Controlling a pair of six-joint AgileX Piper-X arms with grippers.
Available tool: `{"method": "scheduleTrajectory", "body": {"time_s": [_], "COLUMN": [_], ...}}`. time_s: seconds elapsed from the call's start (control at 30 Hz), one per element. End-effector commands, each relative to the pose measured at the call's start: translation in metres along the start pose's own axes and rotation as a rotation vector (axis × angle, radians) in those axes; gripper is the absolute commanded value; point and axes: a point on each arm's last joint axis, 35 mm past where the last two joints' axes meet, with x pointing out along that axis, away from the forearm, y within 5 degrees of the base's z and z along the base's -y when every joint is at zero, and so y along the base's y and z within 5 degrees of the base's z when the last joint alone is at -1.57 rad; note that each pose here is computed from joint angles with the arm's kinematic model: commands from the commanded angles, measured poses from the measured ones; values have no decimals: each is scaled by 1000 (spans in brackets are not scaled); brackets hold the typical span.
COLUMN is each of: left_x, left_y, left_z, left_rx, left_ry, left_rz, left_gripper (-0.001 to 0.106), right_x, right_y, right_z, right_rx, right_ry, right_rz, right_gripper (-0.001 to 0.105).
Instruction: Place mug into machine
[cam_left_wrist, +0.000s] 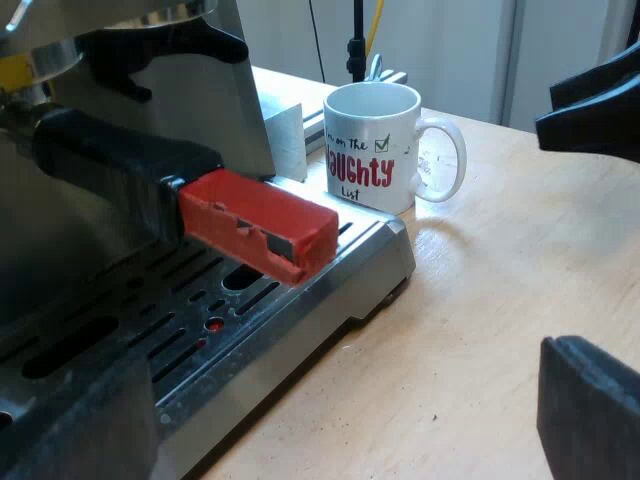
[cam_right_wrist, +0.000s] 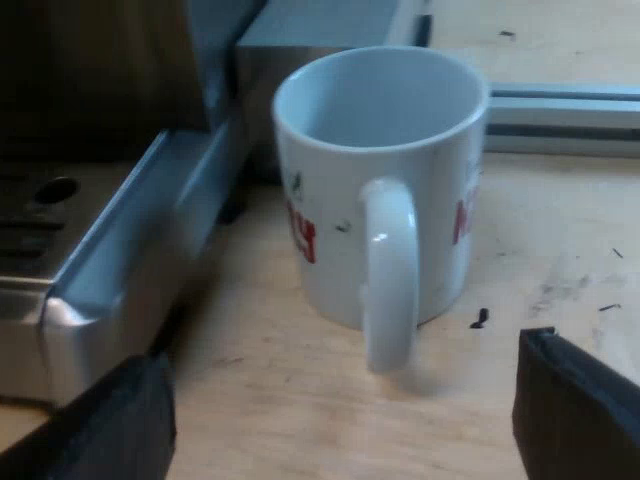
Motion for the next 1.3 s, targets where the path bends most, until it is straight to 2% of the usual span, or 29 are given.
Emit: {"method": "scheduleTrajectory", "body": {"time_s": [0.03, 0.33, 0.7, 0.97, 1.07, 1.1, 1.13, 1.17, 1.2, 1.3], "left_x": [0, 0, 0, 0, 0, 0, 0, 0, 0, 0], "left_y": [-1, -1, -1, -1, -1, -1, -1, -1, -1, -1], "left_z": [3, 3, 3, 3, 3, 3, 3, 3, 3, 3], "left_rx": [9, 9, 9, 9, 9, 9, 9, 9, 9, 9], "left_ry": [-16, -16, -16, -16, -16, -16, -16, -16, -16, -17], "left_rz": [-12, -12, -12, -12, -12, -12, -12, -12, -12, -10], "left_gripper": [78, 78, 78, 78, 78, 78, 78, 78, 78, 78], "right_x": [2, 22, 77, 98, 100, 100, 100, 100, 99, 95], "right_y": [4, 3, -2, -4, -4, -4, -4, -4, -4, -5], "right_z": [-14, -17, -5, 0, 0, -1, -1, -1, 0, 4], "right_rx": [23, 37, 53, 54, 54, 54, 54, 54, 52, 42], "right_ry": [23, 30, 65, 76, 79, 83, 84, 83, 85, 85], "right_rz": [-6, -23, -14, -12, -11, -10, -10, -10, -10, -9], "right_gripper": [71, 71, 71, 69, 53, 31, 14, 5, 0, 0]}}
